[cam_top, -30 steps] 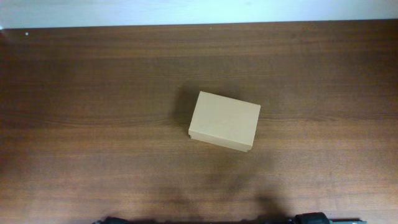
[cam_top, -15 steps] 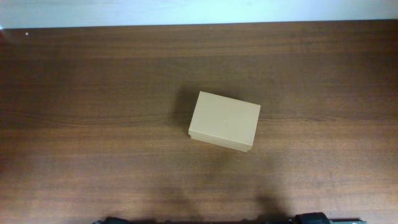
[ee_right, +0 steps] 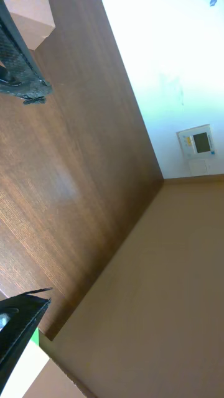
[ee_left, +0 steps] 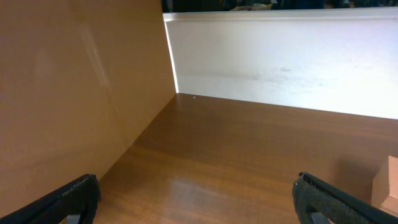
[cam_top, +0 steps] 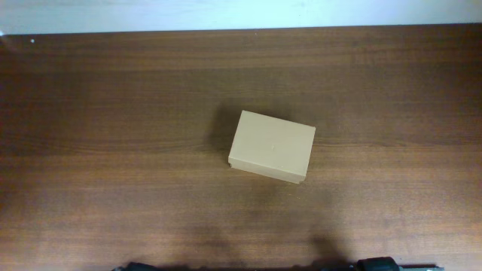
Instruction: Pack container
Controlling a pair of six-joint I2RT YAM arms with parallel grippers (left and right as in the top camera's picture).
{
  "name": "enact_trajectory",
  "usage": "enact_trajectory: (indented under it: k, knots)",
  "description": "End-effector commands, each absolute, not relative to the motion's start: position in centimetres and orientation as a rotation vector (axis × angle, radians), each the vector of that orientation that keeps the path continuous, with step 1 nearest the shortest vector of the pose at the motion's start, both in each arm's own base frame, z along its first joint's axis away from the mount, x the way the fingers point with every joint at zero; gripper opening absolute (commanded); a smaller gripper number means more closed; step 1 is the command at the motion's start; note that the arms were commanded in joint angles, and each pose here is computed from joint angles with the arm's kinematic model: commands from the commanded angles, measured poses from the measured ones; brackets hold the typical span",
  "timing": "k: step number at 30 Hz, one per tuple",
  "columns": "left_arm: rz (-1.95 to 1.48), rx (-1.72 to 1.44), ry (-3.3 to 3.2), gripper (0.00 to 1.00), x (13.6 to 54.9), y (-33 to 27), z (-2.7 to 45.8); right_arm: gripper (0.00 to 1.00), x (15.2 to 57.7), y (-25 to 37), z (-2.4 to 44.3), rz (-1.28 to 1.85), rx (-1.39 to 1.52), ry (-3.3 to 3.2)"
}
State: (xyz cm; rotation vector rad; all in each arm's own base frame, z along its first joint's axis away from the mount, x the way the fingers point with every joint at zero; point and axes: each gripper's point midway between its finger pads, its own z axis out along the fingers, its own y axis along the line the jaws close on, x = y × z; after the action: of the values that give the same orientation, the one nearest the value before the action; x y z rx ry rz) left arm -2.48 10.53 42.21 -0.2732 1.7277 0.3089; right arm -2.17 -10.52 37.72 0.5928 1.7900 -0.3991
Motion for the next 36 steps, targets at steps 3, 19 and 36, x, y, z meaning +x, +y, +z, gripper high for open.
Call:
enact_trajectory:
  k: [3, 19, 36]
  knots:
    - [0.314, -0.291, 1.718, 0.99, -2.9, 10.8, 42.0, 0.99, -2.5, -10.5, 37.5, -0.400, 0.603, 1.786]
    - [0.314, -0.291, 1.718, 0.99, -2.9, 10.8, 42.0, 0.99, 4.4, -3.7, 49.3, 0.046, 0.330, 1.272]
    - [0.314, -0.291, 1.718, 0.99, -2.9, 10.8, 42.0, 0.99, 17.6, -0.4, 37.5, 0.009, 0.025, 1.148]
